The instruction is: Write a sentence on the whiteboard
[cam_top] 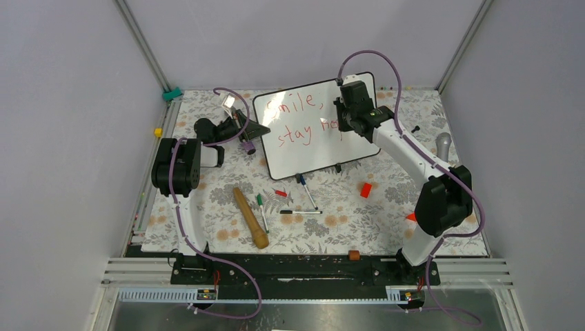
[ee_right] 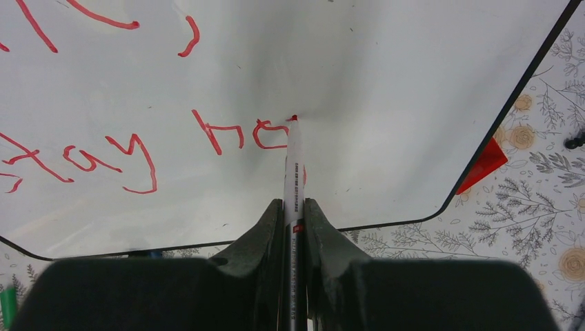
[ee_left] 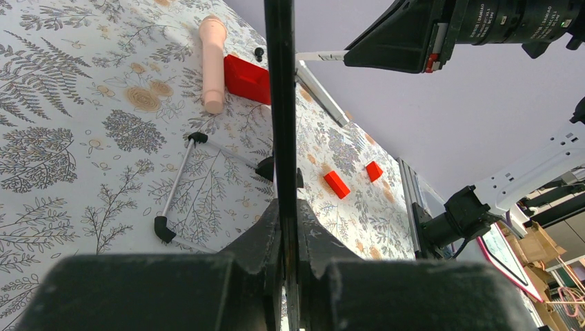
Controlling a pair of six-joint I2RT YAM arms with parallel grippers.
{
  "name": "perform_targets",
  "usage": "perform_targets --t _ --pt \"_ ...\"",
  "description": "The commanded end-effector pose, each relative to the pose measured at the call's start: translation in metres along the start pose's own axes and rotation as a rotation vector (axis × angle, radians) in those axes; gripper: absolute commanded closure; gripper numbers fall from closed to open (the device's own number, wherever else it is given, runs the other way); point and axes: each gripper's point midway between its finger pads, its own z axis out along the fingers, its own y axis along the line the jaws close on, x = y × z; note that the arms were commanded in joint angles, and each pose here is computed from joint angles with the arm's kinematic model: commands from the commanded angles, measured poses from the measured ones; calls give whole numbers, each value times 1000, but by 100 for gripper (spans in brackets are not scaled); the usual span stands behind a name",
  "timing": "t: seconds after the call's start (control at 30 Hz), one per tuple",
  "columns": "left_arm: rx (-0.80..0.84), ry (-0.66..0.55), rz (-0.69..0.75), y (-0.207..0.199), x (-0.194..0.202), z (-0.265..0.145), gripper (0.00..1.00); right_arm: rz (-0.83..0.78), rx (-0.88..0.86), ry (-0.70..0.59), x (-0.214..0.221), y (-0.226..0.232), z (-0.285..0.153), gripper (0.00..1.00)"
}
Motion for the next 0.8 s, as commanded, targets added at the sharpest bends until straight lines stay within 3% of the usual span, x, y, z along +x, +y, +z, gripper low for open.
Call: perform_targets --t 0.0,0.77 --pt "122 120 117 -22 21 5 100 -6 27 -61 -23 -4 1 100" --pt "124 121 120 -23 22 5 100 -29 77 -2 0 -15 2 100"
